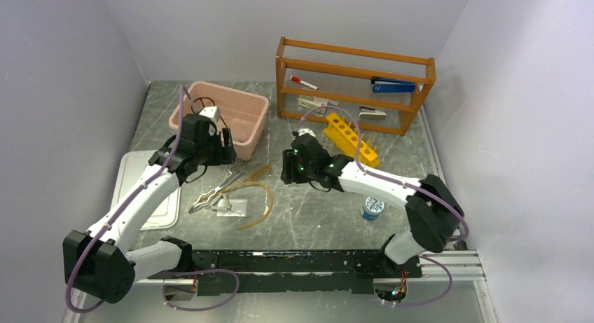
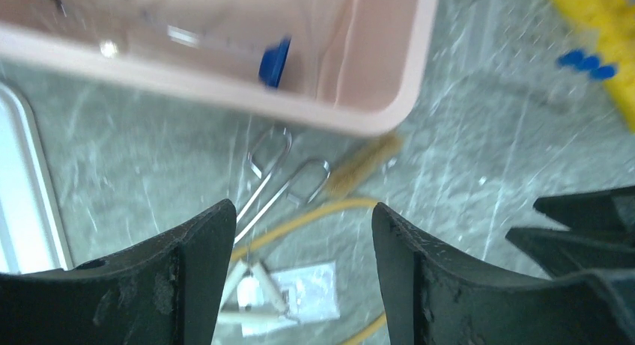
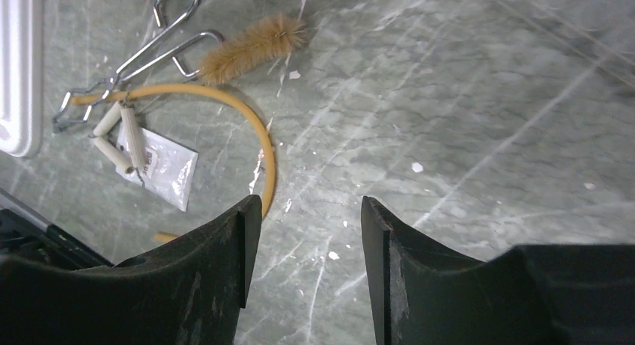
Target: Organize the chemistry lab equipment
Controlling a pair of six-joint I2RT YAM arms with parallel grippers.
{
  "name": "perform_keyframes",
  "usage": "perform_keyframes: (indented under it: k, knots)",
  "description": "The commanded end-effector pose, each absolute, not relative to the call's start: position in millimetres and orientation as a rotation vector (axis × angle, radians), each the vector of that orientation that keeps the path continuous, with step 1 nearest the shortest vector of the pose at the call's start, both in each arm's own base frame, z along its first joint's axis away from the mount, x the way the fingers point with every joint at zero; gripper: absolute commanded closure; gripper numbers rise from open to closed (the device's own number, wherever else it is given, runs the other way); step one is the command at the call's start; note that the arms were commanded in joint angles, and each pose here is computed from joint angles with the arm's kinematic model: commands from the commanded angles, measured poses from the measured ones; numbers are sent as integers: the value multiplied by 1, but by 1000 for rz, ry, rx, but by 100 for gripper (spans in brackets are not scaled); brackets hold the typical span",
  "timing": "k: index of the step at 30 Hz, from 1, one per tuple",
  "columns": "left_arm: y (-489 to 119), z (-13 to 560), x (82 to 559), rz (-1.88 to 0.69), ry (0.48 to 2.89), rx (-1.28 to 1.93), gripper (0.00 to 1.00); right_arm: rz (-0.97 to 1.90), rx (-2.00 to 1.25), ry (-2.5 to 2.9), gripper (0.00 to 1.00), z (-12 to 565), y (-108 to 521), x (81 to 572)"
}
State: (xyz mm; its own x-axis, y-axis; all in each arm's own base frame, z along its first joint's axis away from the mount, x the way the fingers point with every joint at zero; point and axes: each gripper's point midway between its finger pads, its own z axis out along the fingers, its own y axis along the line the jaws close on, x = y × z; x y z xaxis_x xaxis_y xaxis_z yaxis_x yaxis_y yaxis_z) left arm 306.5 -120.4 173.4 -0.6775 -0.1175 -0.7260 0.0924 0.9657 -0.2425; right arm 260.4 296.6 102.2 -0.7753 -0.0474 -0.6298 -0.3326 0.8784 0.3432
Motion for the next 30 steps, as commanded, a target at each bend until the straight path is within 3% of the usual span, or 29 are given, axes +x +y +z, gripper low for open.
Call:
perform_keyframes:
  k: [1,9,18,23,27,30]
  knots:
    - [-119,150,281,-379,2362,-81,30,483,-405,2451,45,85,317,260]
    - [-94,150,284,-304,2229,-330,31,184,-636,2541,48,38,347,269]
    - [-82,167,282,-294,2126,-401,28,180,-763,2621,58,10,366,258]
    - [-77,171,280,-272,2103,-396,16,132,-801,2641,66,0,367,255]
    - [-72,177,280,-243,2087,-393,4,199,-845,2639,66,3,373,249]
    - [-70,179,280,-232,2086,-399,3,256,-899,2622,64,7,379,244]
